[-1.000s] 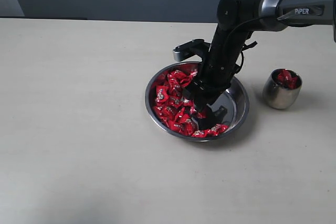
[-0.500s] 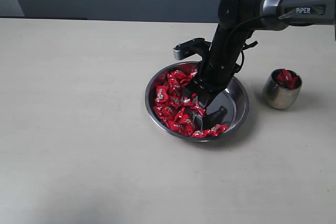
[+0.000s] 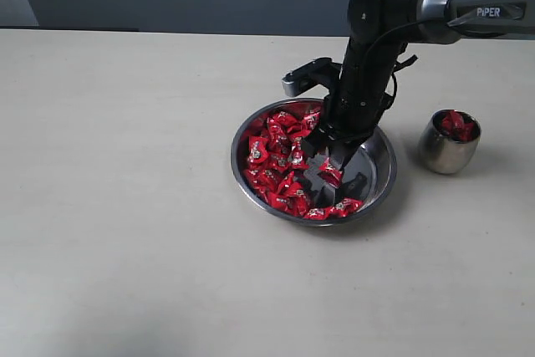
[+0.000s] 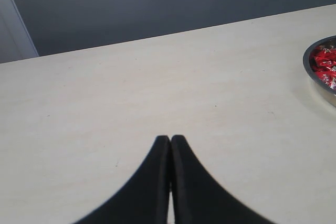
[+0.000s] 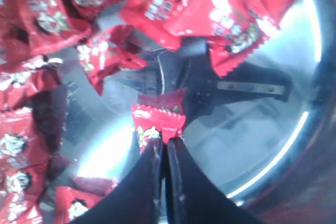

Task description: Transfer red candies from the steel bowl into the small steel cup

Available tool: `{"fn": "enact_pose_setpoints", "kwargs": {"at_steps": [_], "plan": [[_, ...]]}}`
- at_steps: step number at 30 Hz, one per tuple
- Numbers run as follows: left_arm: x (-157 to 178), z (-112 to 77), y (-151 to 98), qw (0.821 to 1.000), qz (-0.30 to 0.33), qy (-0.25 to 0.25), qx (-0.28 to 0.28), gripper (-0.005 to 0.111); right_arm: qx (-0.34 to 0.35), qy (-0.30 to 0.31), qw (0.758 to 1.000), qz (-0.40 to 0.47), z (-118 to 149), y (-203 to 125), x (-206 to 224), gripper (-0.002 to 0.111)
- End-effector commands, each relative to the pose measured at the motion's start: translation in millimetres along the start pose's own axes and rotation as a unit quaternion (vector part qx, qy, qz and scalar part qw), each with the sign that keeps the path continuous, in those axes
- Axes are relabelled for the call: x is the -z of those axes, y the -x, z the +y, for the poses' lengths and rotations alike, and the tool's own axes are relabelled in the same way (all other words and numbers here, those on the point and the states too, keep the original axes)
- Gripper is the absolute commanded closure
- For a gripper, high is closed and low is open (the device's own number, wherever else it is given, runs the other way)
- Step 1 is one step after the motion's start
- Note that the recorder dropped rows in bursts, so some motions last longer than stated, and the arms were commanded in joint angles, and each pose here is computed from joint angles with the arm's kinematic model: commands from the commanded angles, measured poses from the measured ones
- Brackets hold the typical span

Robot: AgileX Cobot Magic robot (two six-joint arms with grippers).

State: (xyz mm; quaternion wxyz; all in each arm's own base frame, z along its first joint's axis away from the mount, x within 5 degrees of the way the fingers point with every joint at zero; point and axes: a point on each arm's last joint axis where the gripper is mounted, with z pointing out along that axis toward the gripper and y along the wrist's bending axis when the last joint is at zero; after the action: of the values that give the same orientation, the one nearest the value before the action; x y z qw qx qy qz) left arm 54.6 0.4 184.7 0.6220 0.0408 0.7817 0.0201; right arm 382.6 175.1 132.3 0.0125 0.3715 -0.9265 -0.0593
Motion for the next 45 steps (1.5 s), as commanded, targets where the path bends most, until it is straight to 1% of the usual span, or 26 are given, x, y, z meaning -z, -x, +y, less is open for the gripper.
{"fn": "enact_pose_setpoints", "kwargs": {"at_steps": [1,3,4,6,10,11,12,15,17,21,28,31,33,34,38,40,42,43,45], "plan": [[0,-0.5,1,1.0,-0.005,-0.005,0.002,0.106,-0.013,-0.02,1.0,0.015,-3,-4,5,0.109],[0,-0.5,1,1.0,-0.005,-0.005,0.002,0.106,-0.014,-0.018,1.0,0.016,-3,-4,5,0.109],[0,-0.5,1,1.0,-0.005,-0.005,0.002,0.106,-0.014,-0.018,1.0,0.018,-2,-5,5,0.106],[0,-0.5,1,1.0,-0.005,-0.005,0.002,0.106,-0.014,-0.015,0.999,0.024,-2,-6,5,0.096],[0,-0.5,1,1.0,-0.005,-0.005,0.002,0.106,-0.014,-0.014,0.999,0.026,-2,-6,5,0.068],[0,-0.5,1,1.0,-0.005,-0.005,0.002,0.106,-0.014,-0.014,0.999,0.026,-2,-6,5,0.065],[0,-0.5,1,1.0,-0.005,-0.005,0.002,0.106,-0.013,-0.015,0.999,0.026,-2,-6,5,0.063],[0,-0.5,1,1.0,-0.005,-0.005,0.002,0.106,-0.013,-0.018,1.0,0.02,-2,-5,5,0.063],[0,-0.5,1,1.0,-0.005,-0.005,0.002,0.106,-0.017,-0.015,1.0,0.007,-2,-3,4,0.063],[0,-0.5,1,1.0,-0.005,-0.005,0.002,0.106,-0.032,0.01,0.999,-0.008,2,0,4,0.063],[0,-0.5,1,1.0,-0.005,-0.005,0.002,0.106,-0.027,0.007,1.0,-0.006,5,1,4,0.064],[0,-0.5,1,1.0,-0.005,-0.005,0.002,0.106,-0.027,0.007,1.0,-0.005,5,1,3,0.073],[0,-0.5,1,1.0,-0.005,-0.005,0.002,0.106,-0.027,0.007,1.0,-0.005,5,1,3,0.081],[0,-0.5,1,1.0,-0.005,-0.005,0.002,0.106,-0.027,0.008,1.0,-0.004,5,1,3,0.083],[0,-0.5,1,1.0,-0.005,-0.005,0.002,0.106,-0.023,-0.001,1.0,-0.003,3,0,3,0.084],[0,-0.5,1,1.0,-0.005,-0.005,0.002,0.106,-0.023,-0.004,1.0,-0.007,3,1,3,0.086],[0,-0.5,1,1.0,-0.005,-0.005,0.002,0.106,-0.023,-0.01,0.999,-0.022,1,4,3,0.099],[0,-0.5,1,1.0,-0.005,-0.005,0.002,0.106,-0.022,-0.015,0.999,-0.033,1,6,4,0.109],[0,-0.5,1,1.0,-0.005,-0.005,0.002,0.106,-0.025,-0.012,0.999,-0.039,1,7,4,0.109]]}}
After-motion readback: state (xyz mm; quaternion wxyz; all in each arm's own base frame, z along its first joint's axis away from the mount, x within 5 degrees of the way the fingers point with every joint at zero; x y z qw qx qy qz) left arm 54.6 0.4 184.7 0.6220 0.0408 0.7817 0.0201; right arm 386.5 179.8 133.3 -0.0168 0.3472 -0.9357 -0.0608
